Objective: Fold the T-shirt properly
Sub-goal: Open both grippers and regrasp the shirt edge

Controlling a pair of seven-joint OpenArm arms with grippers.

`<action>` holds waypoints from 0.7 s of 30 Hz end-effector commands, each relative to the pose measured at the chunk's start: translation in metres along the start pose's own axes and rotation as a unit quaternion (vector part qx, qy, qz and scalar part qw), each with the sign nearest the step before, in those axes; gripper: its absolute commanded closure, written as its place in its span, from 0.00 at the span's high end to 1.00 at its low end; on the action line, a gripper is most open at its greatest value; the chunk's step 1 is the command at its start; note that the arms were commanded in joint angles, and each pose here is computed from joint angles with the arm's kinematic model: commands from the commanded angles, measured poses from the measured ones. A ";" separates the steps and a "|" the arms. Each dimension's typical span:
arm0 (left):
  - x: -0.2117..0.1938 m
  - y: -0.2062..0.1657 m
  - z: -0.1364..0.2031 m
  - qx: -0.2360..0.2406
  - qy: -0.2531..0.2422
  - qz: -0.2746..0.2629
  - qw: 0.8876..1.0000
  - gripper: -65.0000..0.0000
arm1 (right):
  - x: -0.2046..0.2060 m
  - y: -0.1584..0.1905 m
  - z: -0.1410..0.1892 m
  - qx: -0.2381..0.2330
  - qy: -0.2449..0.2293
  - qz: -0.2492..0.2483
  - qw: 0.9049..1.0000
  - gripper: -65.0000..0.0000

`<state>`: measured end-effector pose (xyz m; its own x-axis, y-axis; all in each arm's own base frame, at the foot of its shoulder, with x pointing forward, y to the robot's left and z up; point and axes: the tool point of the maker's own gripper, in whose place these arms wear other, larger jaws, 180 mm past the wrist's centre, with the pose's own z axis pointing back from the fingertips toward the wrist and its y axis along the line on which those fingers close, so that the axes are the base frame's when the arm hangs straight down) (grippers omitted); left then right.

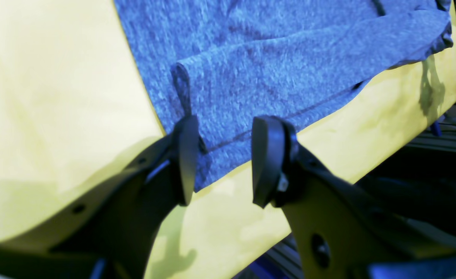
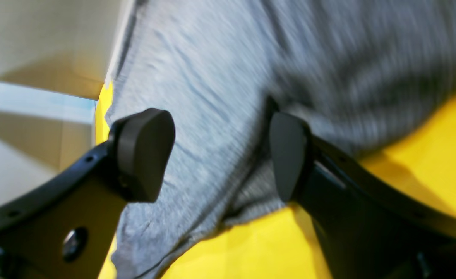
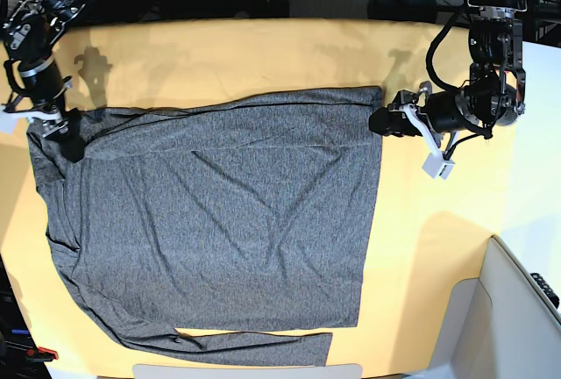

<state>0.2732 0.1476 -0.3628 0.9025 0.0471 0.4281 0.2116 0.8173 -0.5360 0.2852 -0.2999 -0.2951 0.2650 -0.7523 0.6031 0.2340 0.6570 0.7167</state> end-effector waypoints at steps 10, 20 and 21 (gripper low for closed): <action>0.001 0.002 0.008 0.004 -0.003 -0.010 1.000 0.35 | 0.007 -0.067 0.011 -0.113 -0.016 -0.163 0.980 0.65; 0.001 0.003 0.008 0.005 -0.003 -0.010 1.000 0.35 | -0.029 -0.094 -0.019 -0.123 0.018 -0.256 0.959 0.65; 0.001 0.003 0.008 0.005 -0.003 -0.010 1.000 0.35 | -0.031 -0.097 -0.020 -0.126 0.016 -0.260 0.957 0.65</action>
<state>0.2635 0.1526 -0.3697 0.9132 0.0343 0.4061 0.2026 0.8265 -0.5252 0.2788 -0.3375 -0.3807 0.0767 -0.9813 0.1768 0.5146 0.1908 0.8359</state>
